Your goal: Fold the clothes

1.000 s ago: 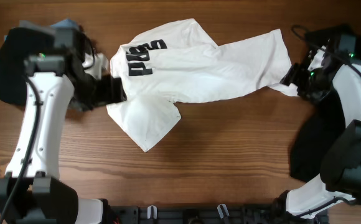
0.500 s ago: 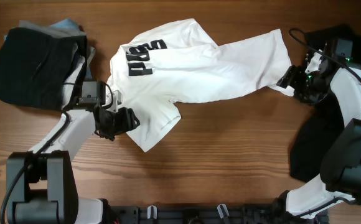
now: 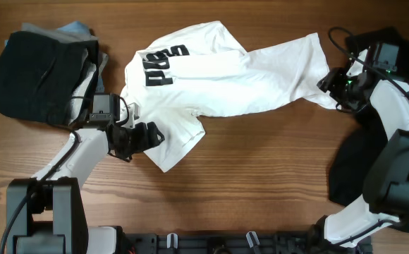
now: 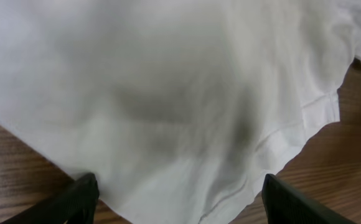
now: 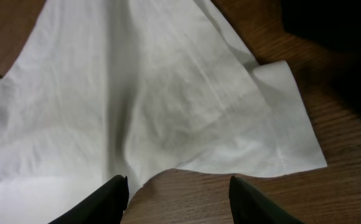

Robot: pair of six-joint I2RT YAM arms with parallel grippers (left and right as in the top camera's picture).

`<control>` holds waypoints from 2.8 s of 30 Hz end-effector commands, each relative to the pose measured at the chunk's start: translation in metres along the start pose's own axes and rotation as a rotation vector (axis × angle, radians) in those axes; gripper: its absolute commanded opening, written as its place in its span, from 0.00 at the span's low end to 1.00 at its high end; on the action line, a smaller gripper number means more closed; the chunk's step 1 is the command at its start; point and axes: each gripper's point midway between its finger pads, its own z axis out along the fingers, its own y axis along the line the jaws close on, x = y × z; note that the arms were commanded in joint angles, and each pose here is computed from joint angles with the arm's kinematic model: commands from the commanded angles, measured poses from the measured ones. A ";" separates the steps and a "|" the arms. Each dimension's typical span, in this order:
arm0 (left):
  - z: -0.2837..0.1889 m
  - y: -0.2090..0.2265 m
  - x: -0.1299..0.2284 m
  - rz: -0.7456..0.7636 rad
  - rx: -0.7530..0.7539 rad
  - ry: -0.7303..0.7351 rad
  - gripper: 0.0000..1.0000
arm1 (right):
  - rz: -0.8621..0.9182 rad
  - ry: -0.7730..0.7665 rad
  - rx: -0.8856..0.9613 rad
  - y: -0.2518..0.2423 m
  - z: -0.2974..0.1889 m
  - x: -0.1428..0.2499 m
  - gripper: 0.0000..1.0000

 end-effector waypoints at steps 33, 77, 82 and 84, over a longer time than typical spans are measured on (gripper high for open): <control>0.011 0.026 0.022 -0.049 -0.092 0.064 0.90 | 0.140 0.213 0.034 -0.018 0.022 0.046 0.62; 0.011 0.026 0.025 -0.049 -0.090 0.074 0.95 | 0.068 0.100 -0.153 0.037 0.023 0.019 0.04; 0.016 0.018 0.040 -0.067 -0.025 0.119 0.95 | 0.019 0.022 -0.126 0.044 -0.020 0.011 0.04; 0.021 0.023 0.050 -0.076 -0.026 0.135 0.89 | 0.006 -0.006 -0.110 0.046 -0.037 0.010 0.04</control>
